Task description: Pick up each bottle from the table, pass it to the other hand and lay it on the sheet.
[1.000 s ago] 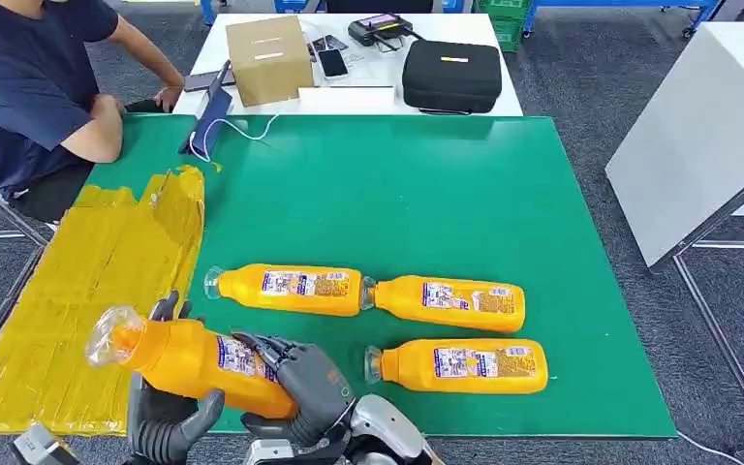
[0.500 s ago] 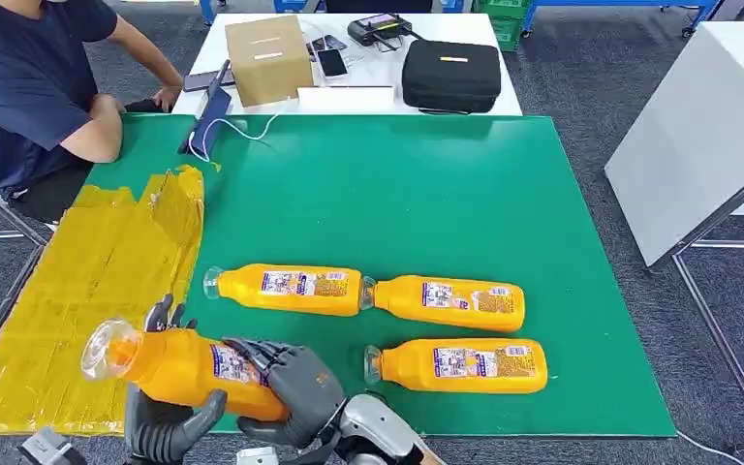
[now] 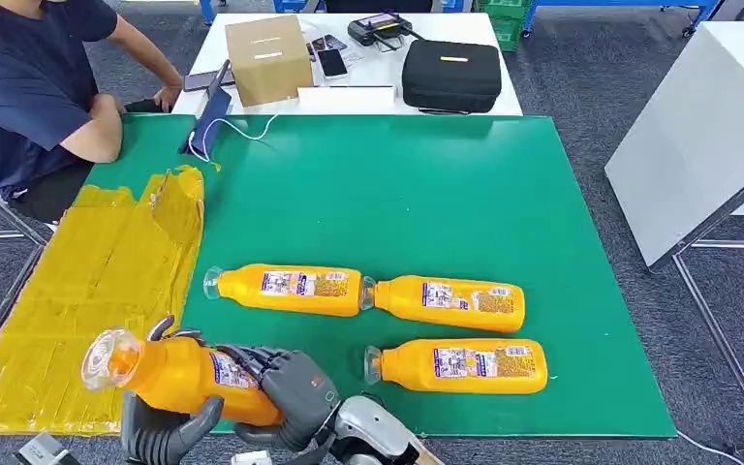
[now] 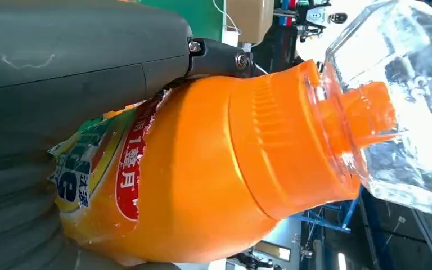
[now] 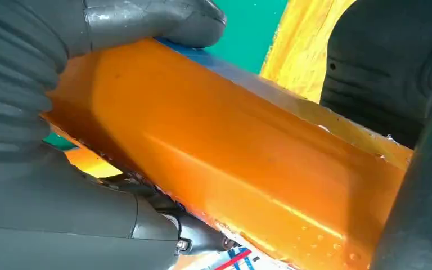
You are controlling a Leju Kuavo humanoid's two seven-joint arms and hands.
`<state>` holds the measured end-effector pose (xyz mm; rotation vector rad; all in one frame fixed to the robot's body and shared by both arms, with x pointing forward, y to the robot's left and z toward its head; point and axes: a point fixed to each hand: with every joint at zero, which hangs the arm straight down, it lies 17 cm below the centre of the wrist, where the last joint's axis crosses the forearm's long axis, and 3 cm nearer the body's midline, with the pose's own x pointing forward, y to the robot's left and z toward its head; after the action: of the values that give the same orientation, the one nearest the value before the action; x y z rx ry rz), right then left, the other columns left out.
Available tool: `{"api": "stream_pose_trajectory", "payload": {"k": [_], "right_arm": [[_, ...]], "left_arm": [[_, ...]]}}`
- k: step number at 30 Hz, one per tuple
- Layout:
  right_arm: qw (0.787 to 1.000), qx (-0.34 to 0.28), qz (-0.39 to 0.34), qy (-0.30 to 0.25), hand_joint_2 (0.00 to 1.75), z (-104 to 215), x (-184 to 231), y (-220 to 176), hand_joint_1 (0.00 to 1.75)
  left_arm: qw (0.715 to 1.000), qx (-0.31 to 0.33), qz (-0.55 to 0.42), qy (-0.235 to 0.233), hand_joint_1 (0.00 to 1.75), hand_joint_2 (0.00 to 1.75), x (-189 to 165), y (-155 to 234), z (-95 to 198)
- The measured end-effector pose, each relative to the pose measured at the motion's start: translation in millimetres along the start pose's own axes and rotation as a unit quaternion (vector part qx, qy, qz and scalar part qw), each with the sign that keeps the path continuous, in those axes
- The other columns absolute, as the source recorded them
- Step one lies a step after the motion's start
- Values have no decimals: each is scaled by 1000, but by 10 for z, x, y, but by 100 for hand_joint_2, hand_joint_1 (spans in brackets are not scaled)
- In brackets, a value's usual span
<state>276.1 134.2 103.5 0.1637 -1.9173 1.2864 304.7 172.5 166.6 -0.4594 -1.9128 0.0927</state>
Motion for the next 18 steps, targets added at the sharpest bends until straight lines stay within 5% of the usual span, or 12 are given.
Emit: {"api": "stream_pose_trajectory", "payload": {"k": [18], "right_arm": [[1000,-13,13,4,175,-6,-15,-62,175]], "left_arm": [[1000,-5,16,-3,175,175,21,2,6]]}}
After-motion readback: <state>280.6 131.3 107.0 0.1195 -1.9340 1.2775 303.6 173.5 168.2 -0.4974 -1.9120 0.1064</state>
